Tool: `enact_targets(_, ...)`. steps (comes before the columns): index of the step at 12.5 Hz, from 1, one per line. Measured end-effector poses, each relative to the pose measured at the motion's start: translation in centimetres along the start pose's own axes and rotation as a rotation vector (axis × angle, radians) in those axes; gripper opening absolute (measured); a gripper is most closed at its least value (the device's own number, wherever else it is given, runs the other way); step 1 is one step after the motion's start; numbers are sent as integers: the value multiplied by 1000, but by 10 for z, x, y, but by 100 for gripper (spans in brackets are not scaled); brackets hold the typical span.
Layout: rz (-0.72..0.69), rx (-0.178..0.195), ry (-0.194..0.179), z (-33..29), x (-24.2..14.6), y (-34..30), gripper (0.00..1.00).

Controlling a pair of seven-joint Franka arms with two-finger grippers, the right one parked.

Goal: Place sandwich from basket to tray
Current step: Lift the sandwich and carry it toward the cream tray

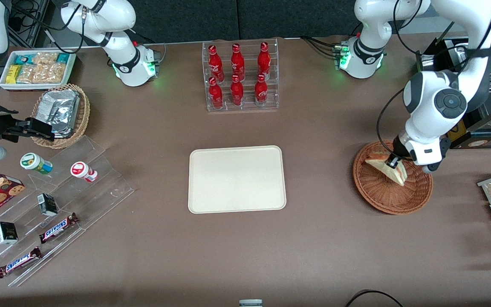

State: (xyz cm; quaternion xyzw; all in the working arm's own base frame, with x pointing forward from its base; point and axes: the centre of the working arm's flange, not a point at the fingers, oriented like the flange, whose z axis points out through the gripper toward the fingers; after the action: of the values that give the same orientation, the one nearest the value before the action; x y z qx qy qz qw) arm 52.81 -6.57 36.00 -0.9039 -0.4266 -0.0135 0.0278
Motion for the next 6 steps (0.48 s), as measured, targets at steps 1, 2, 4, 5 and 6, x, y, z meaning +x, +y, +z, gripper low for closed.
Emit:
enact_targets(1,28,18,-3,-30,-11,16,15)
enact_targets(2,57,26,-2,-55,-23,30,15)
enact_targets(4,119,20,5,-87,-52,53,15)
enact_targets(5,157,8,10,-96,-70,64,15)
enact_targets(6,198,-3,13,-101,-91,75,15)
